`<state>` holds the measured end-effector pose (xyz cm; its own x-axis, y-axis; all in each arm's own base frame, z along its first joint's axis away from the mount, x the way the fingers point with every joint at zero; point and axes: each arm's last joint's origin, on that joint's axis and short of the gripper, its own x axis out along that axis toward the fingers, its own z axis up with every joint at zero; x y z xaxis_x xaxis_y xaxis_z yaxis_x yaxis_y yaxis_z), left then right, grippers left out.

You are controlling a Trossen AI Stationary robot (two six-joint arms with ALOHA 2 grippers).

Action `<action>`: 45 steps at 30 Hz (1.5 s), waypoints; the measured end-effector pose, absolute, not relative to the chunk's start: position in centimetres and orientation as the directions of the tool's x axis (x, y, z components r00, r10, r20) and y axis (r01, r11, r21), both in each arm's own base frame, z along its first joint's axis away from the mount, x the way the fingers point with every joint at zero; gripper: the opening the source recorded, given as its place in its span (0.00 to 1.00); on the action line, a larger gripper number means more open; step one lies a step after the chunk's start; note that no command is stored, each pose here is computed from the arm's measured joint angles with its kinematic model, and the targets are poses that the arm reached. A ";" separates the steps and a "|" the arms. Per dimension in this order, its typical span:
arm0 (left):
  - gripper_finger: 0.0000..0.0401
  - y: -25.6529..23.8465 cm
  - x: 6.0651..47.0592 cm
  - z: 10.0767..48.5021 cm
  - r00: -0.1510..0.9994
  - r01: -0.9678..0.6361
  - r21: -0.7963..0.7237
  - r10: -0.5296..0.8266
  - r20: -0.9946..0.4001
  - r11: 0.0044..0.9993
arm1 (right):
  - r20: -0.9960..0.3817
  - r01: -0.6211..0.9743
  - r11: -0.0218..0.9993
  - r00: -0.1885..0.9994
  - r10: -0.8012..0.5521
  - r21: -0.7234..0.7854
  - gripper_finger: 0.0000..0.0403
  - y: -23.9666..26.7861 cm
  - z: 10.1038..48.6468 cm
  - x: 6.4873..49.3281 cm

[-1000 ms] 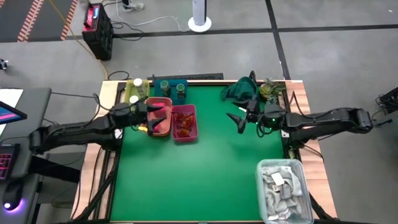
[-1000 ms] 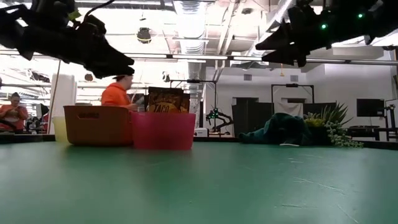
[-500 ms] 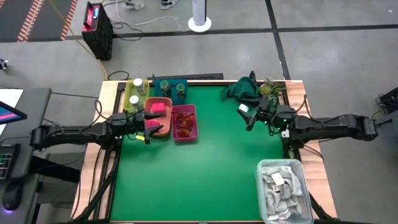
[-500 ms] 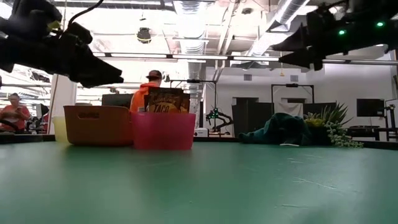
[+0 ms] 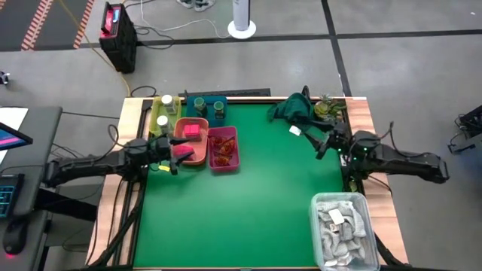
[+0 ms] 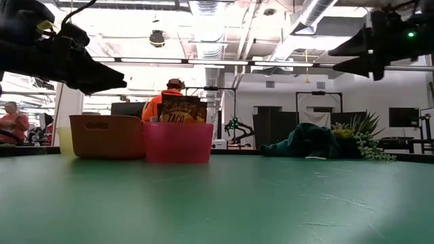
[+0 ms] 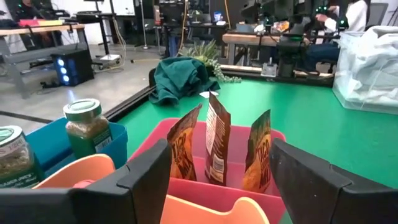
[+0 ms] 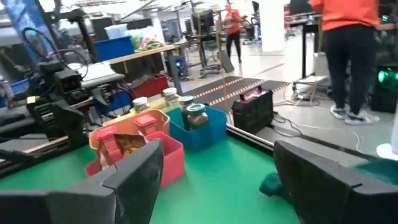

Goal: Sort spices by type
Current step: Return to Home Position

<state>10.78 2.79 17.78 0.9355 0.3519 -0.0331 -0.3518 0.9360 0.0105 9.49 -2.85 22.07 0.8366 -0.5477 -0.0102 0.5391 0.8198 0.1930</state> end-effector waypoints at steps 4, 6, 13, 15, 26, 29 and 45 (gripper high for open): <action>0.63 2.7 10.4 17.6 0.936 -0.349 0.006 0.349 -0.029 0.937 | 0.003 0.535 0.818 0.837 -0.548 0.213 0.82 -2.7 20.3 8.7; 0.63 2.5 10.3 17.3 0.942 -0.336 0.002 0.336 -0.021 0.942 | 0.004 0.535 0.818 0.836 -0.548 0.212 0.82 -2.7 18.9 8.7; 0.63 2.0 10.0 16.8 0.961 -0.277 0.018 0.277 0.000 0.961 | 0.063 0.512 0.824 0.839 -0.540 0.241 0.82 -2.8 17.6 9.1; 0.63 2.0 9.9 16.9 0.961 -0.276 0.020 0.275 0.017 0.961 | 0.098 0.497 0.831 0.841 -0.532 0.250 0.82 -2.7 17.9 9.1; 0.63 2.0 9.9 16.7 0.959 -0.282 -0.057 0.282 0.000 0.958 | 0.068 0.453 0.778 0.845 -0.530 0.435 0.82 -2.7 17.7 9.1; 0.63 2.0 9.9 16.7 0.959 -0.282 -0.038 0.282 -0.001 0.959 | 0.055 0.454 0.770 0.846 -0.530 0.448 0.82 -2.7 17.5 9.1; 0.63 2.0 9.9 16.6 0.959 -0.282 -0.042 0.282 -0.003 0.958 | 0.043 0.459 0.769 0.847 -0.530 0.446 0.82 -2.7 17.5 9.1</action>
